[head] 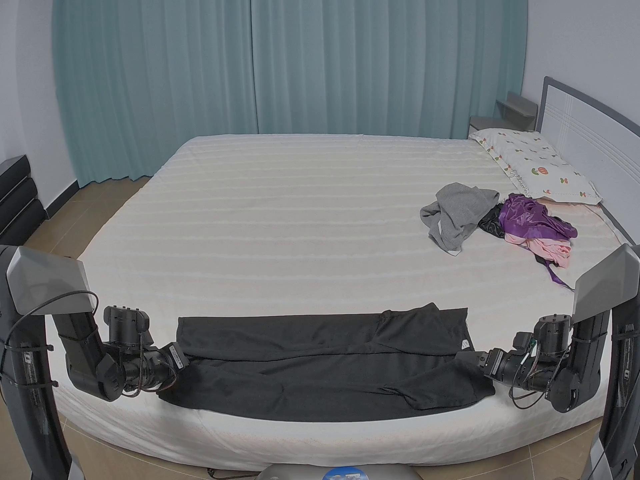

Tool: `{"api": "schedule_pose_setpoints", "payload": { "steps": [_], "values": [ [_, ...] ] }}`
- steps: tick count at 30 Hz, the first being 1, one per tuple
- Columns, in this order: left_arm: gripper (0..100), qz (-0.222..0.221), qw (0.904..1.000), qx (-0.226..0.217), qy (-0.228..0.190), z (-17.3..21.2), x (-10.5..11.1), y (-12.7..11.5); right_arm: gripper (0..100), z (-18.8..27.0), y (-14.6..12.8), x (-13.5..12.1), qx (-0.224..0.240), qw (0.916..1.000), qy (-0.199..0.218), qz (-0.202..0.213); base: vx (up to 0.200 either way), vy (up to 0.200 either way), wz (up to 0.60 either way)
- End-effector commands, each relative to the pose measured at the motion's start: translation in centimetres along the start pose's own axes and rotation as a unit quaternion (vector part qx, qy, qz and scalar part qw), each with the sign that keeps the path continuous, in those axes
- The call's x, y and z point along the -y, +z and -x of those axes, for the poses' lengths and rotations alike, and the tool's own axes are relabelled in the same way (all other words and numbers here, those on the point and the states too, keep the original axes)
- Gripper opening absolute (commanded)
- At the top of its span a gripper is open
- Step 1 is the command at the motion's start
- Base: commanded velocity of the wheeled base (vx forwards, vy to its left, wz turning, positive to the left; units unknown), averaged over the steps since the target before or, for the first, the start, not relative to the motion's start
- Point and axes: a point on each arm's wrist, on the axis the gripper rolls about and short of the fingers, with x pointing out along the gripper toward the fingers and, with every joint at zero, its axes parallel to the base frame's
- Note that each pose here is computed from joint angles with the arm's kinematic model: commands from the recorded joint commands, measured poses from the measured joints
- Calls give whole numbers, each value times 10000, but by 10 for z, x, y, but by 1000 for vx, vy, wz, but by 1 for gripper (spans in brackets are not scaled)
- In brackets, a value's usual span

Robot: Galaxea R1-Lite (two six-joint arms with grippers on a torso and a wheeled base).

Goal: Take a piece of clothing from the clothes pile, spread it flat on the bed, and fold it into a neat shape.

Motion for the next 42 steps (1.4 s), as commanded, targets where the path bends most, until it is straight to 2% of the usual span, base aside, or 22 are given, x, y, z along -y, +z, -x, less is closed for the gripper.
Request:
{"api": "schedule_pose_setpoints", "payload": {
  "steps": [1,9,15,22,23,31,42],
  "values": [
    [0,28,10000,-2,7,2,0,0,100,0,-2,0,-20,10000,33,10,0,0,0],
    [0,114,9999,-22,17,0,-1,-1,100,-10,-1,2,-68,9997,111,188,0,0,0],
    [0,156,9999,-41,29,-1,-2,-2,100,-29,1,4,-26,9984,223,513,0,0,0],
    [0,247,9997,4,33,-1,-3,1,100,-35,-1,3,-47,9972,267,697,0,0,0],
    [0,249,9997,-3,37,-1,-3,0,0,-36,-1,4,-64,9970,257,734,0,0,0],
    [0,317,9995,28,38,1,-4,2,0,-35,-1,6,-58,9961,223,846,0,0,0],
    [0,354,9993,63,54,3,-5,4,0,-25,18,10,360,9965,199,732,0,0,0]
  ]
}}
